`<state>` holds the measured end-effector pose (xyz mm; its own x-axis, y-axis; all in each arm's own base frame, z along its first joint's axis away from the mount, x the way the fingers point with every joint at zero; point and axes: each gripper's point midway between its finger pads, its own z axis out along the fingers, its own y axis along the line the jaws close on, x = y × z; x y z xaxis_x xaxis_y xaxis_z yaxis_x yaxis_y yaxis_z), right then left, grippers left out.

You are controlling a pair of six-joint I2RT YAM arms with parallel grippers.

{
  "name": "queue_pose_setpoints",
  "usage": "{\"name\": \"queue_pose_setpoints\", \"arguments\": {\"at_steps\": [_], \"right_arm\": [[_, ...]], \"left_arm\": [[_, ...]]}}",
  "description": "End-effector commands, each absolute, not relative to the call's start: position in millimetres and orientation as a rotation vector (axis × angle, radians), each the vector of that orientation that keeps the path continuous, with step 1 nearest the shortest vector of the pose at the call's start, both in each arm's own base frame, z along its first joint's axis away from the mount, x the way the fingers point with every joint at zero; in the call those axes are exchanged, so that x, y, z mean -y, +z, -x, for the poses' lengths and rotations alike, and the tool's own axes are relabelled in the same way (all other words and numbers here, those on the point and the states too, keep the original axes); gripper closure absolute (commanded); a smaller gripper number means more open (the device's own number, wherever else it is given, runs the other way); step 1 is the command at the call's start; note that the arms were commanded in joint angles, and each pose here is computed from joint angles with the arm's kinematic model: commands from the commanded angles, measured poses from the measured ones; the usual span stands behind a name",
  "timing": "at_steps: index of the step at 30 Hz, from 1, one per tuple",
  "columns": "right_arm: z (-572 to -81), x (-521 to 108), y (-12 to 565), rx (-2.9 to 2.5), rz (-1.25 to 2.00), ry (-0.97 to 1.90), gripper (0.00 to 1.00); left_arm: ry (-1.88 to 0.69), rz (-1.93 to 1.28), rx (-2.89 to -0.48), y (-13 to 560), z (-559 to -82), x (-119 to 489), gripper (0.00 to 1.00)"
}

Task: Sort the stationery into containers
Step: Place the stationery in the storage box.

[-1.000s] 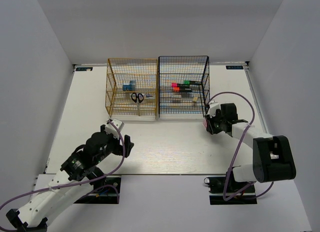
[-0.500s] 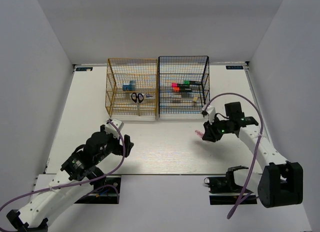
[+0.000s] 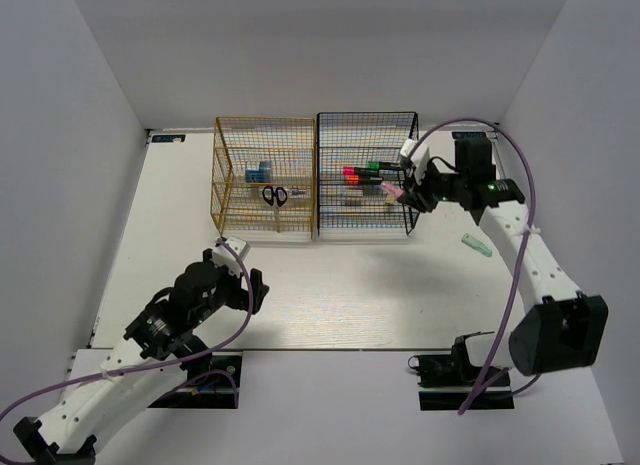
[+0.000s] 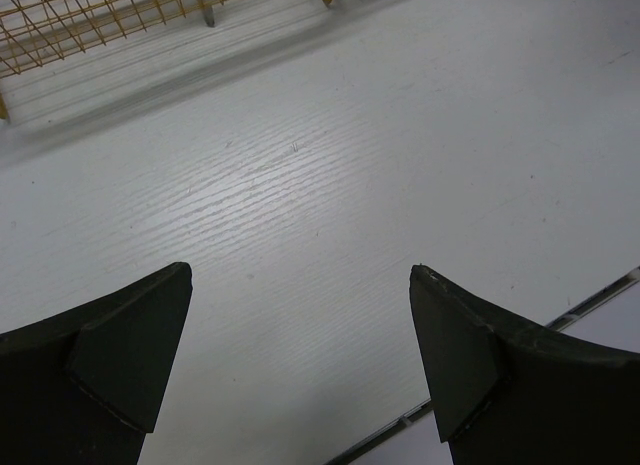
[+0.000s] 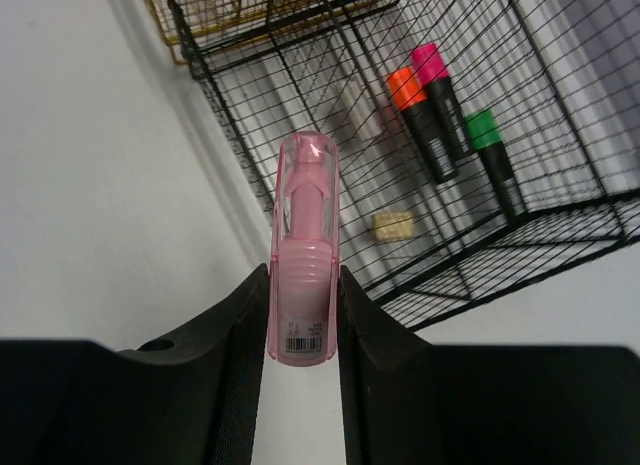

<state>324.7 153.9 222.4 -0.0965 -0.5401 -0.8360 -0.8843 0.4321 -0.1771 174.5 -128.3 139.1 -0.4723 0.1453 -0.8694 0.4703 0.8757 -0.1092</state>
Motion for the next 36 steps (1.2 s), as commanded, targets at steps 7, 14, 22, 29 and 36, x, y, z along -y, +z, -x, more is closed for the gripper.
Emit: {"name": "queue_pose_setpoints", "arguments": {"at_steps": [7, 14, 22, 29, 36], "right_arm": [[-393, -163, 227, -1.479, 1.613, 0.152, 1.00], [-410, -159, 211, -1.370, 1.748, 0.003, 0.99], [-394, -162, 177, -1.390, 1.816, 0.072, 0.91], [-394, -161, 159, -1.460, 1.812, 0.082, 0.36], [-388, -167, 193, -1.567, 1.597, 0.174, 0.59]], "left_arm": [[-0.408, -0.458, -2.070, 133, -175, 129, 0.00], [-0.406, -0.463, -2.086, 131, -175, 129, 0.00], [-0.411, -0.461, -2.099, 129, -176, 129, 0.00], [-0.416, -0.460, -2.099, 129, -175, 130, 0.00], [-0.416, -0.464, -2.101, 128, -175, 130, 0.00]]}}
